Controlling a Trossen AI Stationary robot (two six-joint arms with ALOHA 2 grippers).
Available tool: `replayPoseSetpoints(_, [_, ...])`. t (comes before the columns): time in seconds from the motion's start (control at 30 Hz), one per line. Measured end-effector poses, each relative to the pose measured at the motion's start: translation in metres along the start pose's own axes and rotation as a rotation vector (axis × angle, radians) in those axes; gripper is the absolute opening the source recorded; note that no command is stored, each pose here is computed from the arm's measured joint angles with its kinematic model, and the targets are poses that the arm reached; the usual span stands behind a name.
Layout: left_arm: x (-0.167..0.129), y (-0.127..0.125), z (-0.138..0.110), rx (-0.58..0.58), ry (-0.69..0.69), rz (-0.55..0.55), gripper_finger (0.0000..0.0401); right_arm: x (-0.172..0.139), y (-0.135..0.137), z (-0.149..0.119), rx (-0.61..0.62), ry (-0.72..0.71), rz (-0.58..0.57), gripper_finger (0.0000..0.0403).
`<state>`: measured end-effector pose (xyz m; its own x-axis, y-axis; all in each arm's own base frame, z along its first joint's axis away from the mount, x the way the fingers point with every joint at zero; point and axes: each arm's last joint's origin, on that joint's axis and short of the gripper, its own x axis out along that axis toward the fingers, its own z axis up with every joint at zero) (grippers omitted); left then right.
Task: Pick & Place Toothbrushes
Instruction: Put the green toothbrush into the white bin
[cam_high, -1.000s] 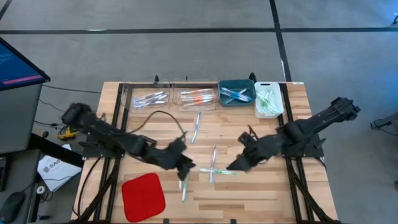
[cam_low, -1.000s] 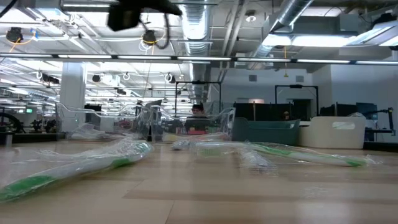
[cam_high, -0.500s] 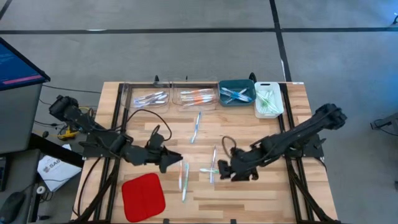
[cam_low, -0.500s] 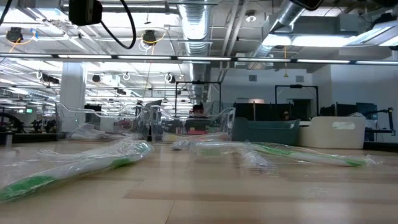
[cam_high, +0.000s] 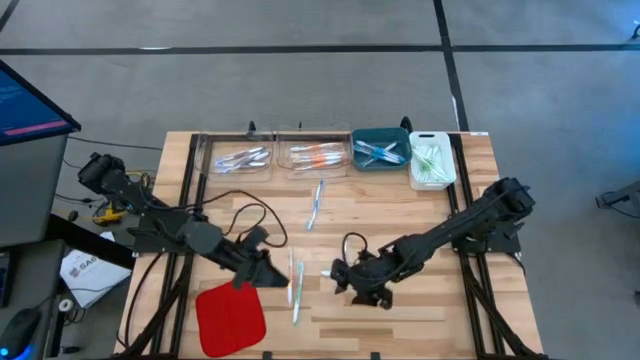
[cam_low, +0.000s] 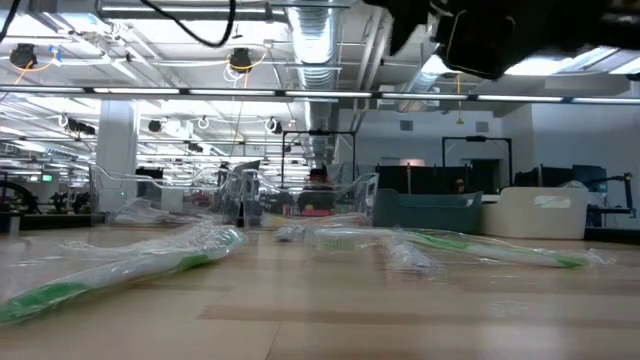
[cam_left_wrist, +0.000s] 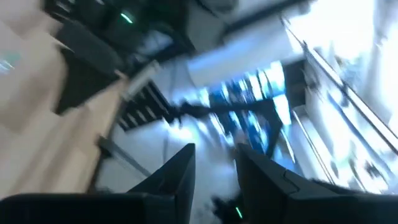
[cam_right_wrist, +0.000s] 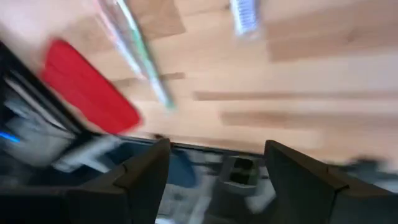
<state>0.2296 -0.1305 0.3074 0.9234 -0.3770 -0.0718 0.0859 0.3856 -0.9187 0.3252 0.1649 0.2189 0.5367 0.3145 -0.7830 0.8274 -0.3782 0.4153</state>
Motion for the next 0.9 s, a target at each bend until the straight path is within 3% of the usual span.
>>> replayPoseSetpoints(0.17, [-0.012,-0.011,0.002,0.025,0.109,-0.099,0.0108,0.025,0.008,0.006,0.133,-0.043,0.008,0.0256])
replayPoseSetpoints(0.27, [-0.026,-0.024,0.004,0.037,0.161,-0.189,0.0108,0.042,0.027,0.015,0.163,-0.063,0.055,0.0256])
replayPoseSetpoints(0.53, [-0.078,-0.058,0.009,0.140,0.170,-0.414,0.0108,0.059,0.044,0.047,0.201,-0.114,0.007,0.0256])
replayPoseSetpoints(0.67, [-0.100,-0.066,0.009,0.189,0.209,-0.494,0.0108,0.046,0.039,0.043,0.144,-0.141,-0.046,0.0256])
replayPoseSetpoints(0.83, [-0.114,-0.070,0.009,0.189,0.228,-0.535,0.0108,0.033,0.015,0.039,0.220,-0.195,-0.250,0.0256])
replayPoseSetpoints(0.9, [-0.116,-0.071,0.009,0.188,0.230,-0.542,0.0108,0.034,0.012,0.035,0.212,-0.182,-0.265,0.0256])
